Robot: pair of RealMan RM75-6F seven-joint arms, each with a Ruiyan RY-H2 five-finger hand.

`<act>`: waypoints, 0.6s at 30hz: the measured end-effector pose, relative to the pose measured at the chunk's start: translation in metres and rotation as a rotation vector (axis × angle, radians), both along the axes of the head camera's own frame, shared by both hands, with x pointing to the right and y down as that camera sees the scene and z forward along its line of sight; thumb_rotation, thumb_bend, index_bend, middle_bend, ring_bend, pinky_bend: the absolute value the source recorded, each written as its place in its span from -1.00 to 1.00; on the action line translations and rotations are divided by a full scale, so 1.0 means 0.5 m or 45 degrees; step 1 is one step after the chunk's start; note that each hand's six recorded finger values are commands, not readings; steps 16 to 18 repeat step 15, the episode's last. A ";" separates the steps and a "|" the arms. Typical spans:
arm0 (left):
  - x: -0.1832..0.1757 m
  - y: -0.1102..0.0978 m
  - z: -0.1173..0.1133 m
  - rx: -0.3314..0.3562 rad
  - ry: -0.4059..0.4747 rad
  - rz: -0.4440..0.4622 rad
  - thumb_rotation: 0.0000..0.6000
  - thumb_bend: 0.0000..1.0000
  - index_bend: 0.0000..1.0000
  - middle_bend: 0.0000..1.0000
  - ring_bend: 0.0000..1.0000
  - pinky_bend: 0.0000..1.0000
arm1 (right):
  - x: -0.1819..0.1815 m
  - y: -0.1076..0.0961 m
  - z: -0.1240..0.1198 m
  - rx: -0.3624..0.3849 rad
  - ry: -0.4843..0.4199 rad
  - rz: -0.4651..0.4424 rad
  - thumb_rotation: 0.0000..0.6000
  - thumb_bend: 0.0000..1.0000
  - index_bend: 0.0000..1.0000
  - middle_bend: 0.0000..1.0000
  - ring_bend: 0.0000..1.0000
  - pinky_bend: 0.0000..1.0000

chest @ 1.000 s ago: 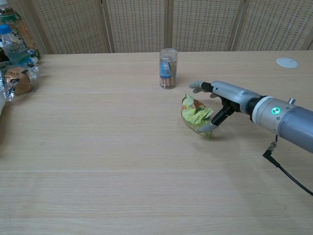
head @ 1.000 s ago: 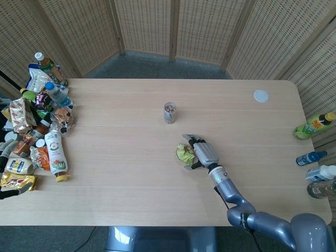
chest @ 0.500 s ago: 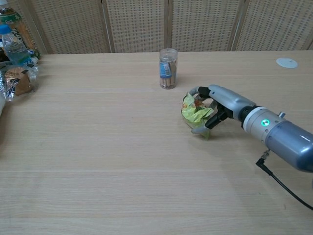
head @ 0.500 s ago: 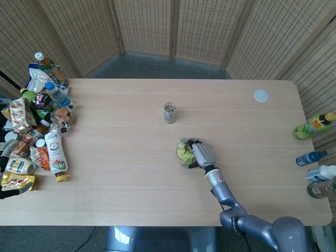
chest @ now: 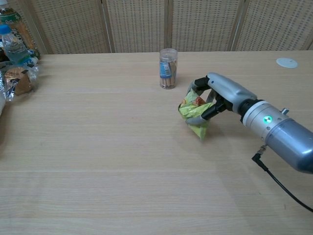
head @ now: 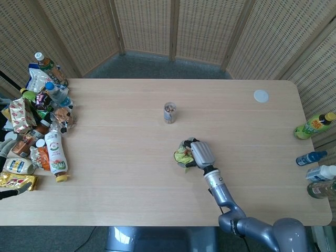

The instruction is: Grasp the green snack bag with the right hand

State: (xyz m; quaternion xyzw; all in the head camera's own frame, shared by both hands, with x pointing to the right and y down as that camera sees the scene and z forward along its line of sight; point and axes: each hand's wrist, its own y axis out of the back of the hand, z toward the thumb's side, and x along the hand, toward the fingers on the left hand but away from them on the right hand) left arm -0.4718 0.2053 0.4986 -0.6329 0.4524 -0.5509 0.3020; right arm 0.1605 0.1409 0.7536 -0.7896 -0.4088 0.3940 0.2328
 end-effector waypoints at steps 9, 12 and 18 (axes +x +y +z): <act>0.006 0.002 0.005 -0.010 0.001 0.012 1.00 -1.00 -1.00 -1.00 -1.00 -1.00 | 0.048 -0.046 -0.047 0.084 0.015 0.045 1.00 -0.95 -0.04 0.19 -0.40 -0.09; 0.009 0.003 0.006 -0.012 0.000 0.017 1.00 -1.00 -1.00 -1.00 -1.00 -1.00 | 0.062 -0.071 -0.069 0.120 0.016 0.067 1.00 -0.89 -0.04 0.19 -0.40 -0.09; 0.010 0.003 0.007 -0.013 -0.001 0.019 1.00 -1.00 -1.00 -1.00 -1.00 -1.00 | 0.071 -0.095 -0.095 0.159 0.016 0.079 1.00 -0.92 -0.04 0.19 -0.40 -0.09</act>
